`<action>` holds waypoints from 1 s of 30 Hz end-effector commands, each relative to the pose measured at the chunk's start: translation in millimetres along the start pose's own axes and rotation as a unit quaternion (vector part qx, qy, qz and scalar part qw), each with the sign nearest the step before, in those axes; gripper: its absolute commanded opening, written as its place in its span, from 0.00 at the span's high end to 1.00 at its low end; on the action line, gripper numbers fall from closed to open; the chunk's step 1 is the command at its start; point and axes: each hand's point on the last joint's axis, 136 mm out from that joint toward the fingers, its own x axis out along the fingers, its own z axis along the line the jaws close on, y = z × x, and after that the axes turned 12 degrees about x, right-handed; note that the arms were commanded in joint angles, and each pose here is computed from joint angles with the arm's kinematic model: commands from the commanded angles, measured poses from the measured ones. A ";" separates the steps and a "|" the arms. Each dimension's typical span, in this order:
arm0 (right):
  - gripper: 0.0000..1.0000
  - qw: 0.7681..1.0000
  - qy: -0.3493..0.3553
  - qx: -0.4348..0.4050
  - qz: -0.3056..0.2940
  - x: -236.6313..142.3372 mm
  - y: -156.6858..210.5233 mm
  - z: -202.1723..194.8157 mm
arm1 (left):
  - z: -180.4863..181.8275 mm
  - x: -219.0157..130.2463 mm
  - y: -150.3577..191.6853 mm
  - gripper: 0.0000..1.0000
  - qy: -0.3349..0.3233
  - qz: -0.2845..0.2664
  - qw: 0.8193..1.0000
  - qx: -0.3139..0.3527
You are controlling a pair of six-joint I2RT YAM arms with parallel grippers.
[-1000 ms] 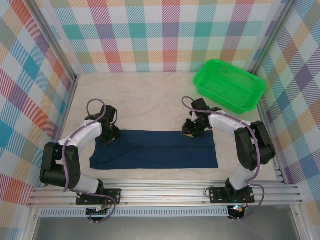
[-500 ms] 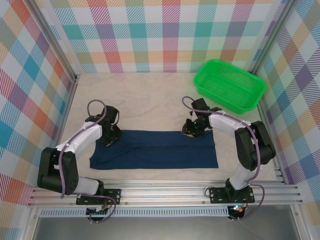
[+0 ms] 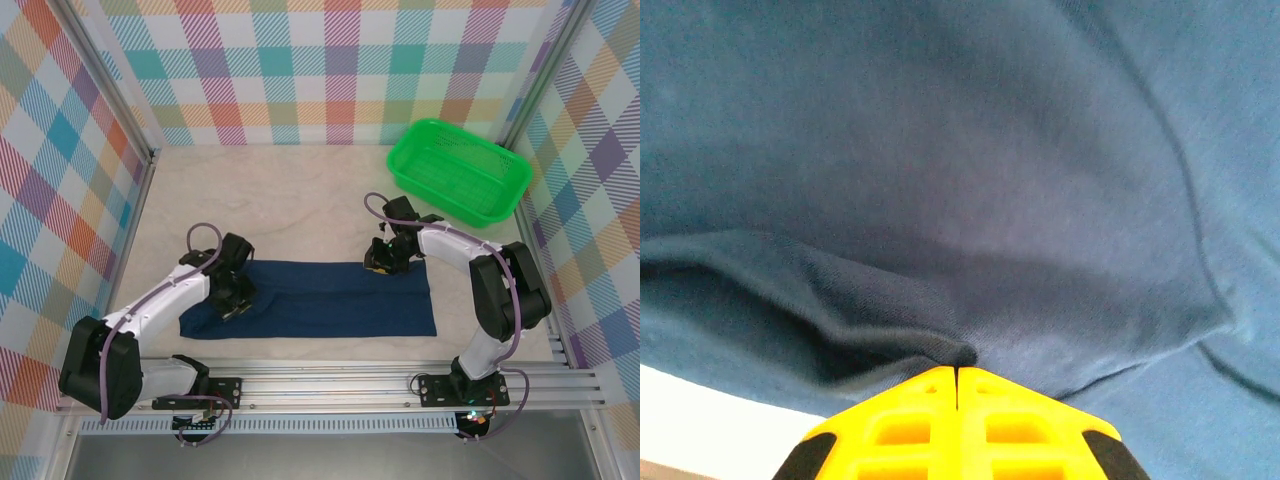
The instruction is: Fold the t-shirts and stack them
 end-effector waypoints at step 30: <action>0.76 1.000 0.013 0.000 -0.010 -7.2 3.9 -7.5 | -37.7 1.4 56.8 0.63 0.089 0.092 0.991 0.039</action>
